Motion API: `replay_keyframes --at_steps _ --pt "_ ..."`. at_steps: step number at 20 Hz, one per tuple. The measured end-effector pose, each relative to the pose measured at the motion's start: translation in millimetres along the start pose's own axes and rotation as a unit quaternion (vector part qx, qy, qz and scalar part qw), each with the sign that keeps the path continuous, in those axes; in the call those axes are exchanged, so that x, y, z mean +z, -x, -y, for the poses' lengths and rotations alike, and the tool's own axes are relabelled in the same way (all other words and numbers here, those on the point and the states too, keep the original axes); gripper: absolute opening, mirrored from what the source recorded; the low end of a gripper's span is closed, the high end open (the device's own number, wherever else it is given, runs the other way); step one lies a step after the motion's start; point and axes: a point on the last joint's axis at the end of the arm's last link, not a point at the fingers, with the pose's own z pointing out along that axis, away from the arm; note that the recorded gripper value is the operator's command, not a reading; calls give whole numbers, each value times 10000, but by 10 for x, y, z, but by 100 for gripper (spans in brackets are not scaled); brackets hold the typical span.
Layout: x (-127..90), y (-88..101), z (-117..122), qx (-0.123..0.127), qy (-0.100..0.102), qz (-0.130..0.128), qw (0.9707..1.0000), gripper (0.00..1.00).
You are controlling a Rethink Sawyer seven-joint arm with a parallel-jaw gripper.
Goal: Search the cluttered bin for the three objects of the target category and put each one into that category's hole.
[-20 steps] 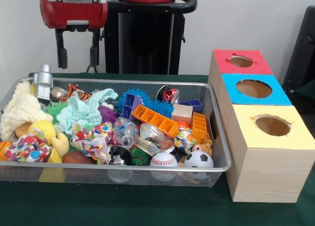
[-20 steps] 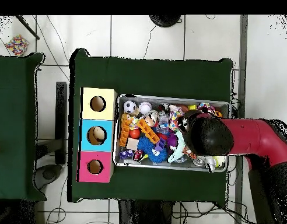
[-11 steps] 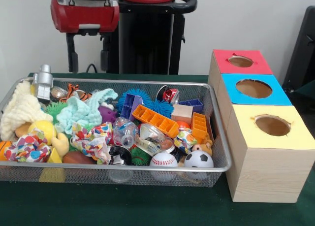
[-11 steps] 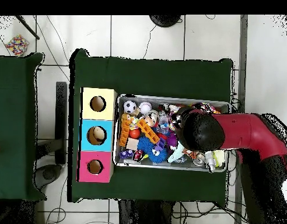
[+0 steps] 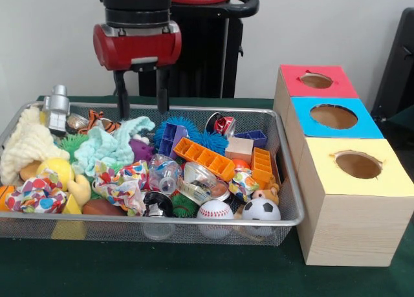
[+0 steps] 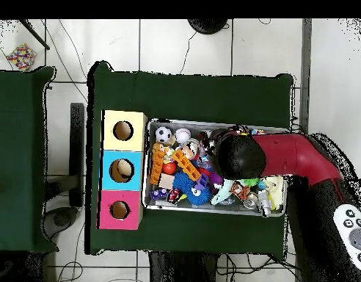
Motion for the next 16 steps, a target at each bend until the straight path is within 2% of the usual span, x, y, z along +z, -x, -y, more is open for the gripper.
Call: replay_keyframes --at_steps 8,16 --pt "238 26 15 70 80 -53 9999 100" --pt "498 -18 115 129 -69 -260 9996 100"
